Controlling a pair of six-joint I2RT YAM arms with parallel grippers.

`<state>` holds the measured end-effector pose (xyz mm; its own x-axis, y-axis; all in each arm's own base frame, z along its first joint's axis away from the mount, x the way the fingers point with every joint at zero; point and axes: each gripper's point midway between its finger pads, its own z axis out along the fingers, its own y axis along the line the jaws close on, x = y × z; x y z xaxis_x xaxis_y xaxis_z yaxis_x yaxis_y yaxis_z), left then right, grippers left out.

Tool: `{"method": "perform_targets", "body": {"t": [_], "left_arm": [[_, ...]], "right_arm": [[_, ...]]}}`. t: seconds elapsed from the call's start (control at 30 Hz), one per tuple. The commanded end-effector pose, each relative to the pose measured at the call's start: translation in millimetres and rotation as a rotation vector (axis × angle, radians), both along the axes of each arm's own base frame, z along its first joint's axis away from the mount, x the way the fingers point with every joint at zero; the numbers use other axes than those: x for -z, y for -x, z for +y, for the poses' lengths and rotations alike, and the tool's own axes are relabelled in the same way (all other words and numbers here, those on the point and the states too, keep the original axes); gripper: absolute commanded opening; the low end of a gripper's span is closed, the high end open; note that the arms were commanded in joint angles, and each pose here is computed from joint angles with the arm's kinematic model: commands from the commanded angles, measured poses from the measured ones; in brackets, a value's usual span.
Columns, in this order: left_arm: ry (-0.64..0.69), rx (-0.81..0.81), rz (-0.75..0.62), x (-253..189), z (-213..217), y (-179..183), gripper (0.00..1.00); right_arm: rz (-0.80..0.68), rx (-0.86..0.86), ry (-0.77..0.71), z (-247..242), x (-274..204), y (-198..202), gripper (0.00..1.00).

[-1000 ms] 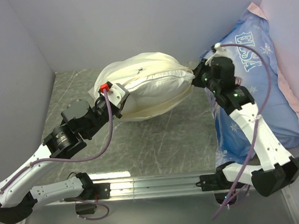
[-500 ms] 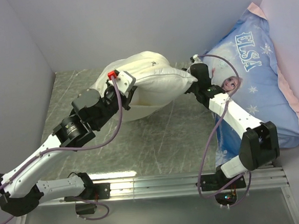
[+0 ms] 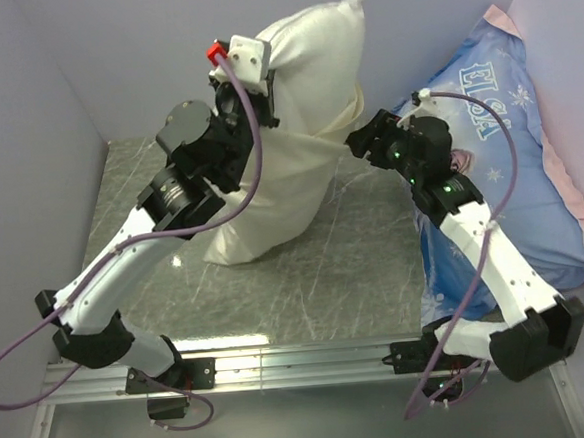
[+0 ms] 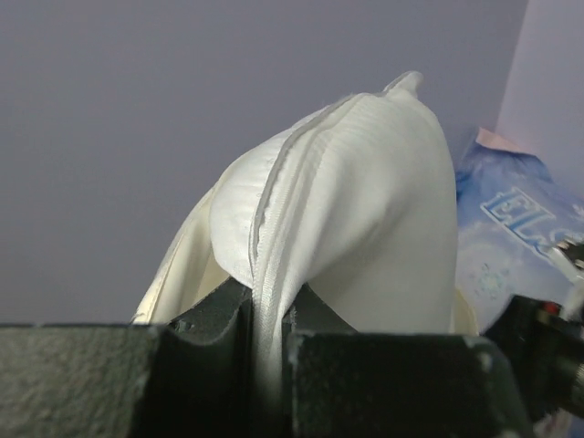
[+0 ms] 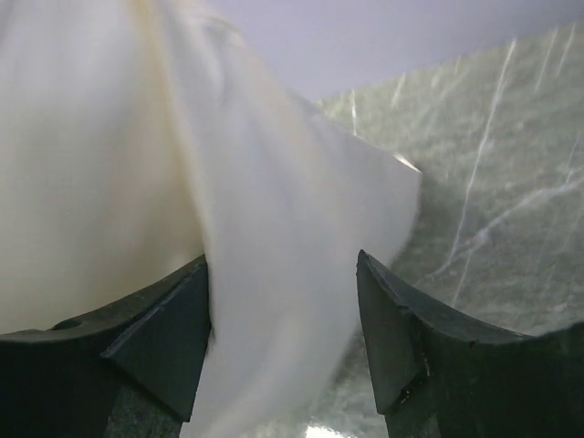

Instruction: Remove the pillowcase from the pillow

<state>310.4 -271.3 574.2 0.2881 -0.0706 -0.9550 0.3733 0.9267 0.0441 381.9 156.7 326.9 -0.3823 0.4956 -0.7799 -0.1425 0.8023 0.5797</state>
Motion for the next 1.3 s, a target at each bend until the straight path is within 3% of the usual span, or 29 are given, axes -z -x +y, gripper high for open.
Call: {"method": "perform_targets", "body": {"t": [0.0,0.2,0.37,0.7,1.07,1.27], "left_arm": [[0.311,-0.071,-0.221,-108.6,42.8,22.9,0.01],[0.302,-0.166,-0.189,-101.0,38.2,5.3,0.01],[0.268,-0.225,-0.167,-91.4,29.4,-5.9,0.01],[0.236,-0.271,-0.097,-63.3,11.7,-25.5,0.01],[0.208,-0.307,-0.060,-44.5,-9.1,-44.3,0.00],[0.220,-0.279,-0.059,-46.3,-12.5,-42.9,0.00]], "right_arm": [[-0.099,0.047,-0.041,-14.8,-45.0,19.8,0.69],[-0.228,0.058,-0.064,-16.6,-72.0,58.0,0.70],[-0.332,-0.005,-0.030,18.1,-92.7,102.3,0.70],[-0.393,-0.092,-0.001,49.4,-73.3,142.6,0.69],[-0.377,-0.095,0.155,124.6,-49.7,142.7,0.70],[-0.369,0.011,0.239,140.2,-39.2,120.3,0.71]]}}
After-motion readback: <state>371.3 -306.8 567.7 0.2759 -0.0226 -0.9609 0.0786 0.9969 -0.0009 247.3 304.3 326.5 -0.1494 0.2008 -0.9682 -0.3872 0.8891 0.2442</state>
